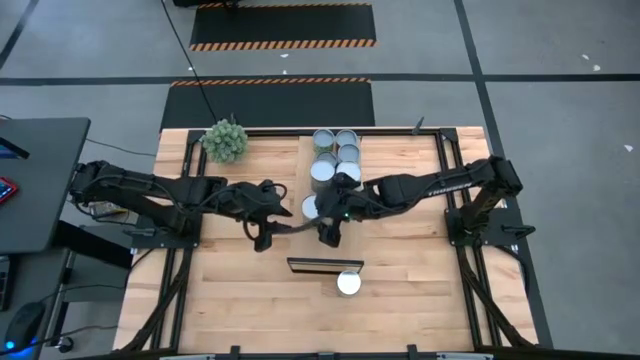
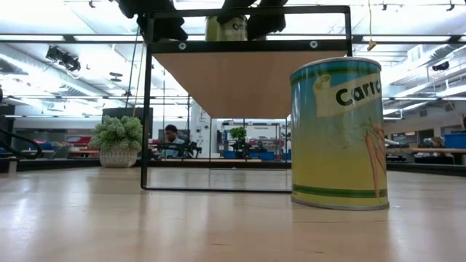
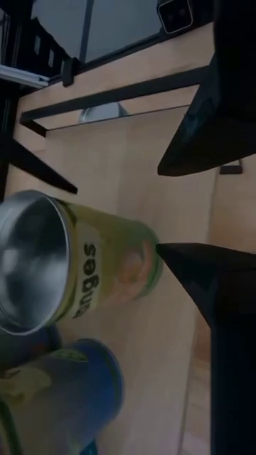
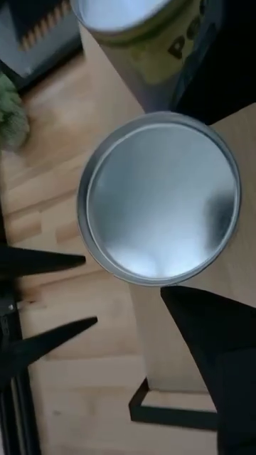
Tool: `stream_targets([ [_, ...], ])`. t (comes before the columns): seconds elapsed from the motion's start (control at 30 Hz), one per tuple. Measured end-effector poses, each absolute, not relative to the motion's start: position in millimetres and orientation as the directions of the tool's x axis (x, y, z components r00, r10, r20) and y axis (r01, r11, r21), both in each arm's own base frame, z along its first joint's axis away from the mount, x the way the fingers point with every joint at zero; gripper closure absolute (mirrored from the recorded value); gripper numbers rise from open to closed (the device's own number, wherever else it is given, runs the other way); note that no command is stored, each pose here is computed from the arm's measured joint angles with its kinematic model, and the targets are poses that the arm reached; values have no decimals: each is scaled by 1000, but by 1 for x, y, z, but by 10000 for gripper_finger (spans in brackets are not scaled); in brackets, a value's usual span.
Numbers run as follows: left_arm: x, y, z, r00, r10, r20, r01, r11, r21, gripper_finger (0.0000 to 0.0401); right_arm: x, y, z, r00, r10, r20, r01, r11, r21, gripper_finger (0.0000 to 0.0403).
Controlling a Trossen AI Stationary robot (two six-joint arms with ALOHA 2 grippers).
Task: Pick and place cans onto a shelf
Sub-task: Put the large canned oranges on the shelf
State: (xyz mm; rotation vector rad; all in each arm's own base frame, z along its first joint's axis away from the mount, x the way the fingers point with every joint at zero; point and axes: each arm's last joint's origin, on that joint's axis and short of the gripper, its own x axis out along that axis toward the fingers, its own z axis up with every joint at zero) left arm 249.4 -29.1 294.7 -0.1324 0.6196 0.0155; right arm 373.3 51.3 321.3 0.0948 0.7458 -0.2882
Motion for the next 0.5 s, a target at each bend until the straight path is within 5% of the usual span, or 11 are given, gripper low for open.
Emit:
stream_targets([
  [0.5,254,-29,293,823,14,-569,-87,991,-102,232,373,44,333,707,-271,-654,275,956,-99,35],
])
